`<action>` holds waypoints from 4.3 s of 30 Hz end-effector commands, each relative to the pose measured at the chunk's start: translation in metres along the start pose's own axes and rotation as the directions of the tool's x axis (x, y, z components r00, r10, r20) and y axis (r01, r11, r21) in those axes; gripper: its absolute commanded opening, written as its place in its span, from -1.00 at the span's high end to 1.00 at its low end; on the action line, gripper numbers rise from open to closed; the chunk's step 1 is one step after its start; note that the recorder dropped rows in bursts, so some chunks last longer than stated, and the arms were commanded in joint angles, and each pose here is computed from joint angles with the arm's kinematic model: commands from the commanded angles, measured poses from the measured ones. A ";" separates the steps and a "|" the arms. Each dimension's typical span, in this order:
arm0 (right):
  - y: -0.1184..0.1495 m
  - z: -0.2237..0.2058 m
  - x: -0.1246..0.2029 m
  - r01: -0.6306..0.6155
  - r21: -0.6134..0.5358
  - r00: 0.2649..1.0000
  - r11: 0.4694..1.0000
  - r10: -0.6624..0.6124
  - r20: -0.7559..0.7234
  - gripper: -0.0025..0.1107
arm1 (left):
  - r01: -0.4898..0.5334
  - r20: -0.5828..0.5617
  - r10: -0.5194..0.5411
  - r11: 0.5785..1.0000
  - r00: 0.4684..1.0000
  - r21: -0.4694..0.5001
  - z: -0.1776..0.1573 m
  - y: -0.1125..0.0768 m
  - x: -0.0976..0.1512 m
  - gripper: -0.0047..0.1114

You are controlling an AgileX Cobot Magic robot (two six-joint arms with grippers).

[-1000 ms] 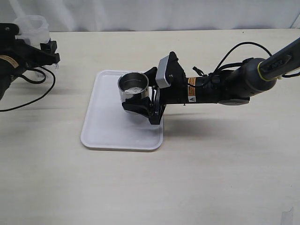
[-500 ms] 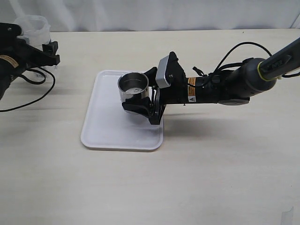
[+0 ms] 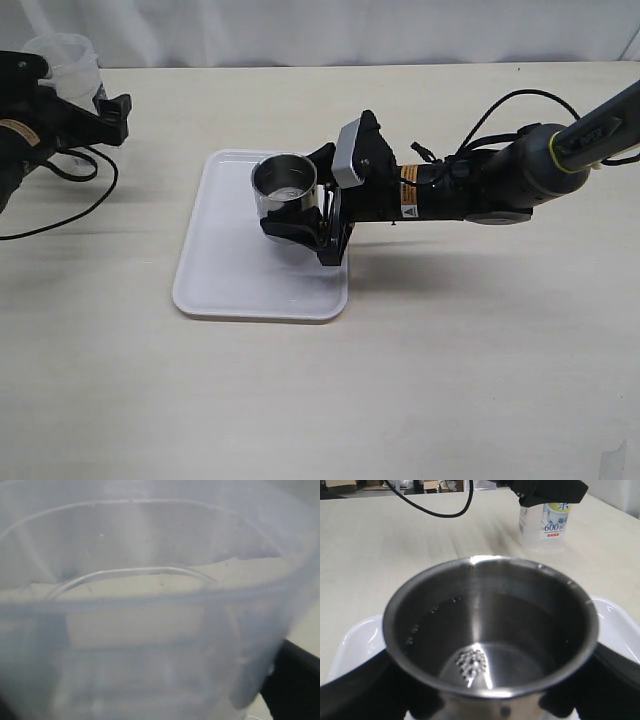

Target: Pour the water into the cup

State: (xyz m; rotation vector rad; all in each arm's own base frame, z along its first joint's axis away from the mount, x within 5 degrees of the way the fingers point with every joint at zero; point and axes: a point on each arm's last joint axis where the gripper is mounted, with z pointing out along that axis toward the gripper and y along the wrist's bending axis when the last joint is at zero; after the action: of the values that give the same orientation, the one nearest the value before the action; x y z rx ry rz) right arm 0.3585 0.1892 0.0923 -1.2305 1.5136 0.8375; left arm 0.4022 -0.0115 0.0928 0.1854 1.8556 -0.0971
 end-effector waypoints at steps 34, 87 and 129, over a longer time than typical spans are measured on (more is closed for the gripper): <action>-0.040 -0.069 -0.010 -0.084 0.126 0.992 0.988 0.070 0.109 0.88 | 0.064 0.044 -0.064 0.998 0.997 -0.011 -0.178 -0.032 0.020 -0.73; -0.022 -0.010 0.030 -0.055 0.004 0.996 0.998 0.054 0.075 0.88 | -0.071 0.278 0.108 0.988 0.954 -0.140 -0.343 -0.049 -0.022 -0.73; -0.030 -0.020 -0.006 -0.041 0.048 0.992 0.998 0.035 0.122 -0.49 | -0.072 0.272 0.109 0.987 0.956 -0.142 -0.343 -0.049 -0.021 -0.73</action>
State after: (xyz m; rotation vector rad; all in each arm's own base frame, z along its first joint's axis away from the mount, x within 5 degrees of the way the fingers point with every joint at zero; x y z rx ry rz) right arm 0.3807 0.1656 0.0901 -1.1104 1.4725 0.8842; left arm 0.0759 -0.0058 0.2118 0.1681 1.5630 0.0695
